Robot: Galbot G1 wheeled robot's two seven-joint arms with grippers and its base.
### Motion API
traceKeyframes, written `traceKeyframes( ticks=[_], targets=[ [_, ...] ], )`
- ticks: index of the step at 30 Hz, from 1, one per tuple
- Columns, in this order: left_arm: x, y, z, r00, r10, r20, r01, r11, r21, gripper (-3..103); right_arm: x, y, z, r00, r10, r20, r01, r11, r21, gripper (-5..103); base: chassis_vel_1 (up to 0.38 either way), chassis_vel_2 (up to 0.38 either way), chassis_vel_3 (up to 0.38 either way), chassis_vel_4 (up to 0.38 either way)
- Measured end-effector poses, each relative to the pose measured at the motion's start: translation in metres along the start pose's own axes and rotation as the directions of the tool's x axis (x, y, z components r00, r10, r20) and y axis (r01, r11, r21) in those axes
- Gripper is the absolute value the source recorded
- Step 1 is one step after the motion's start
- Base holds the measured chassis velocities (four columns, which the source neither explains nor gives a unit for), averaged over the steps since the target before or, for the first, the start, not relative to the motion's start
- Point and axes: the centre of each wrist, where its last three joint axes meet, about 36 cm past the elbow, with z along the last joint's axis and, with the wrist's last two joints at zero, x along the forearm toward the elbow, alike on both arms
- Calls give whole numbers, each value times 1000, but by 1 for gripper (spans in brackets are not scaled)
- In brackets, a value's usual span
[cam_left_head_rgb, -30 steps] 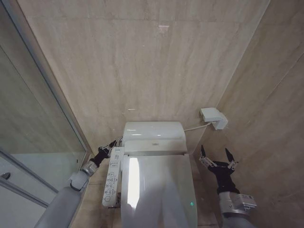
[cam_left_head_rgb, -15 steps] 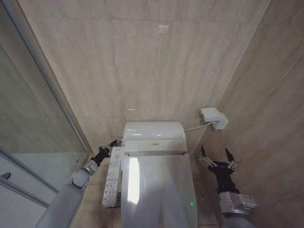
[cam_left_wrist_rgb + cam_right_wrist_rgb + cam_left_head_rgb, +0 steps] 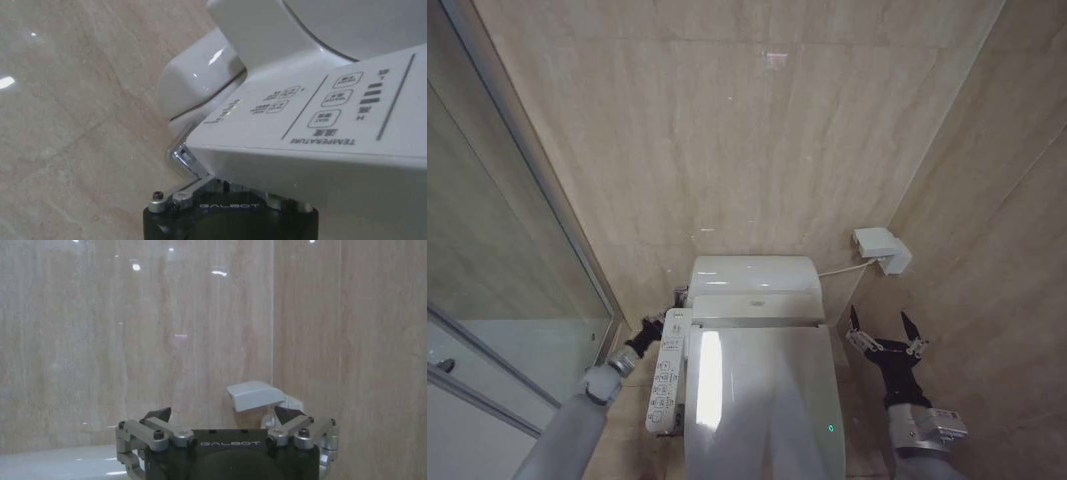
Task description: Open the toilet lid, clean the toilet bowl with a toilet brush, close the toilet lid, and flush.
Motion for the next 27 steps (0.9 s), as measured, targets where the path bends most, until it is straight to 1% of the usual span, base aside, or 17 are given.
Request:
traceKeyframes(
  ticks=[5,11,27],
  targets=[
    [-2,1,1,1000,-3,-2,3,1000,-1,0,0,0,0,1000,0,0,0,1000,0,100,-10,-11,0,-5],
    [-5,8,3,1000,-7,-4,7,1000,-8,0,0,0,0,1000,0,0,0,1000,0,100,0,0,0,0],
    [-11,7,3,1000,-7,-4,7,1000,-2,0,0,0,0,1000,0,0,0,1000,0,100,0,0,0,0]
  ],
)
